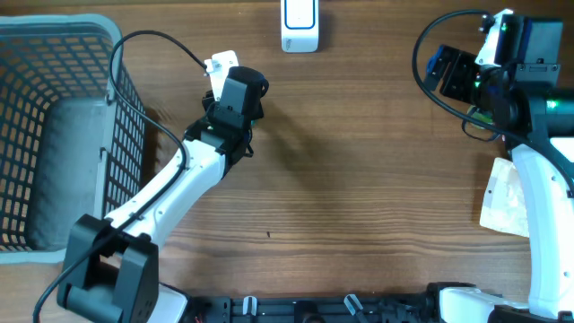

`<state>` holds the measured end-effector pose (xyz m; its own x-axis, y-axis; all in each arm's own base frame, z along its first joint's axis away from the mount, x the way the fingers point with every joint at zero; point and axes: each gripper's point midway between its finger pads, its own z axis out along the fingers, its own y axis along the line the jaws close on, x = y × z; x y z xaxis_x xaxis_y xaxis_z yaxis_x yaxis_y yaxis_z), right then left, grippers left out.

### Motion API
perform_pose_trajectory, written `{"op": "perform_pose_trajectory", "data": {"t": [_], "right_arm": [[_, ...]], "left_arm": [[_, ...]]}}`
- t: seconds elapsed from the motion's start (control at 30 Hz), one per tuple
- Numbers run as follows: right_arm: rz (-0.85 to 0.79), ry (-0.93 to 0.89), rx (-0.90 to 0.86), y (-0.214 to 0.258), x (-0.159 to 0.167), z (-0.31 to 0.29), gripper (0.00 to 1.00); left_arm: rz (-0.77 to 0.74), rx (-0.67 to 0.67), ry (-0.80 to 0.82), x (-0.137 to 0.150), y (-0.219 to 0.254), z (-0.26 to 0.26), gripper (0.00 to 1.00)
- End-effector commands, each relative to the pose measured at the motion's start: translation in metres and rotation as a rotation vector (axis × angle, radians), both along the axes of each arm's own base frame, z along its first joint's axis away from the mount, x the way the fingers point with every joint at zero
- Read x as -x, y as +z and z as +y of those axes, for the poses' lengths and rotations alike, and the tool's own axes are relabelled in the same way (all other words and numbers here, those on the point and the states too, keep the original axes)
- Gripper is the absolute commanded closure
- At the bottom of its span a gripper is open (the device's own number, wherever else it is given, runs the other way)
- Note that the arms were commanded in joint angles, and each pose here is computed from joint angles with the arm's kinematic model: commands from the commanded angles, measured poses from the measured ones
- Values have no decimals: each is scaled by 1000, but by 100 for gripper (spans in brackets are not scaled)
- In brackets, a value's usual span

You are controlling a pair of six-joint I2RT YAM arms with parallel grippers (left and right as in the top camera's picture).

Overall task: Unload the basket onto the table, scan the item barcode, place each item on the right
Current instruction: 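Move the left gripper to the blue mouthwash bottle and grasp its cap, then lift the mouthwash bottle with the left gripper and carry it toward centre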

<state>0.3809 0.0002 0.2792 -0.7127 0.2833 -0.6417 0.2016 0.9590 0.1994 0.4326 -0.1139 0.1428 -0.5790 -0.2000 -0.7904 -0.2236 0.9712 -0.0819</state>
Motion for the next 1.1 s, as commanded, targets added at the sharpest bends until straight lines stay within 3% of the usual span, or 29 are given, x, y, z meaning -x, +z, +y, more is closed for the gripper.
{"op": "perform_pose_trajectory", "data": {"t": [0.0,0.4,0.73,1.07], "right_arm": [[4,-2,26,-1,-2,-4,0],[3,-3,27,-1,-2,-4,1],[4,-3,27,-1,-2,-4,2],[4,-1,29,-1,-2,-4,2]], "left_arm": [[13,-32,45,-7,-12,12,46],[-39,-10,48,-17,-7,9,39],[-43,-11,54,-18,-6,10,76],[-59,-9,55,-11,11,13,80]]}}
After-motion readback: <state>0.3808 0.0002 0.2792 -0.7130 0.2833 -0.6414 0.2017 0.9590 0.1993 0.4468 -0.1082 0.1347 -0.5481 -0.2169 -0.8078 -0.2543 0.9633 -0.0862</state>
